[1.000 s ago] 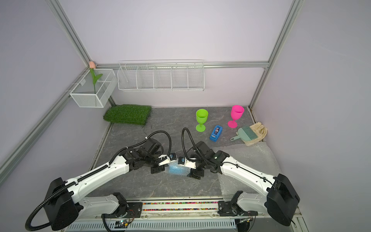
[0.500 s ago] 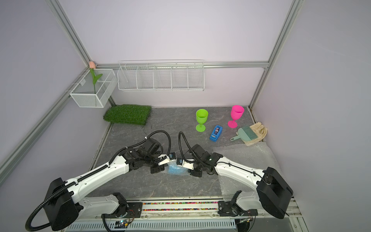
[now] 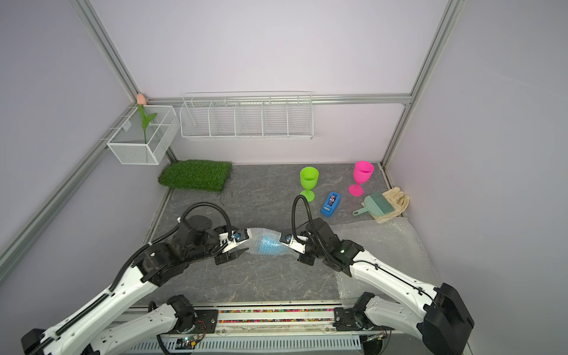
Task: Wrap wine glasses in bubble wrap
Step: Wrap the wine glass in bubble wrap.
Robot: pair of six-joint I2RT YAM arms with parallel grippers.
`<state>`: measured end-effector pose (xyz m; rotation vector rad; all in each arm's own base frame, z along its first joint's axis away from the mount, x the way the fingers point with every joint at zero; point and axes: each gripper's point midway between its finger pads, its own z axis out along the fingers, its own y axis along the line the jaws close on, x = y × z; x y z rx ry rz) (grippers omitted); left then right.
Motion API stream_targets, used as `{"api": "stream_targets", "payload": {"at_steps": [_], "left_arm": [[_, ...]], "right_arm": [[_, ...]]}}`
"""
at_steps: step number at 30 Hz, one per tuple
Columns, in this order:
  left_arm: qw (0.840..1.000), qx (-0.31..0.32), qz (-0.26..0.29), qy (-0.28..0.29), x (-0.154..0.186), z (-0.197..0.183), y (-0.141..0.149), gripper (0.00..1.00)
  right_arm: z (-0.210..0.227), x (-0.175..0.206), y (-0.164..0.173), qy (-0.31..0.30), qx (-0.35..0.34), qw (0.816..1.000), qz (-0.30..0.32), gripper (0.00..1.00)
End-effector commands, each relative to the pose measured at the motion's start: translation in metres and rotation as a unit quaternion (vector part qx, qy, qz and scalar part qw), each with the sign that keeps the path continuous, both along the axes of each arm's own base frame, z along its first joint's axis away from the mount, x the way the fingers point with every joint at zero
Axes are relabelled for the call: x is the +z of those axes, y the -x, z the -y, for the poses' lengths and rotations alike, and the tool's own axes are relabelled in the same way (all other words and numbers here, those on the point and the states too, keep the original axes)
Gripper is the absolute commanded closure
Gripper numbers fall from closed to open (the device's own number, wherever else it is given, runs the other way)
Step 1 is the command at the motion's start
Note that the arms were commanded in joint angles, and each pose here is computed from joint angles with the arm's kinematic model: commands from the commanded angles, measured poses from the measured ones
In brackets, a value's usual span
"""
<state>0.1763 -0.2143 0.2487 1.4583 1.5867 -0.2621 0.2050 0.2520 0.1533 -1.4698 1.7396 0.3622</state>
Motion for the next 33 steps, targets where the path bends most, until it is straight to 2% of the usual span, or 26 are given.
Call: {"api": "stream_targets", "payload": {"at_steps": [1, 5, 10, 15, 21, 26, 29, 30, 33], "left_arm": [[0.999, 0.022, 0.035, 0.017, 0.020, -0.018, 0.005, 0.32], [0.996, 0.042, 0.063, 0.043, 0.041, -0.032, 0.010, 0.21], [0.995, 0.045, 0.074, 0.057, 0.057, -0.039, 0.016, 0.18], [0.997, 0.019, 0.055, 0.055, 0.057, -0.033, 0.024, 0.18], [0.998, -0.033, 0.024, 0.039, 0.047, -0.025, 0.040, 0.44], [0.999, -0.050, -0.011, 0.014, 0.034, -0.021, 0.044, 0.79], [0.999, -0.051, -0.014, 0.012, 0.033, -0.021, 0.044, 0.97], [0.999, -0.052, -0.013, 0.012, 0.035, -0.021, 0.044, 1.00], [0.998, -0.056, -0.006, 0.011, 0.042, -0.021, 0.045, 1.00]], "right_arm": [[-0.004, 0.029, 0.004, -0.062, 0.013, 0.998, 0.030, 0.93], [-0.003, 0.051, 0.015, -0.100, 0.036, 0.992, 0.060, 0.93], [-0.003, 0.058, 0.034, -0.105, 0.084, 0.989, 0.057, 0.93], [-0.006, 0.060, 0.048, -0.107, 0.117, 0.986, 0.042, 0.93], [-0.004, 0.062, 0.044, -0.107, 0.108, 0.987, 0.050, 0.93], [-0.006, 0.061, 0.041, -0.110, 0.103, 0.987, 0.048, 0.93], [-0.008, 0.055, 0.038, -0.114, 0.096, 0.988, 0.043, 0.93], [-0.010, 0.052, 0.037, -0.115, 0.094, 0.988, 0.039, 0.93], [-0.018, 0.040, 0.033, -0.126, 0.095, 0.987, 0.021, 0.93]]}}
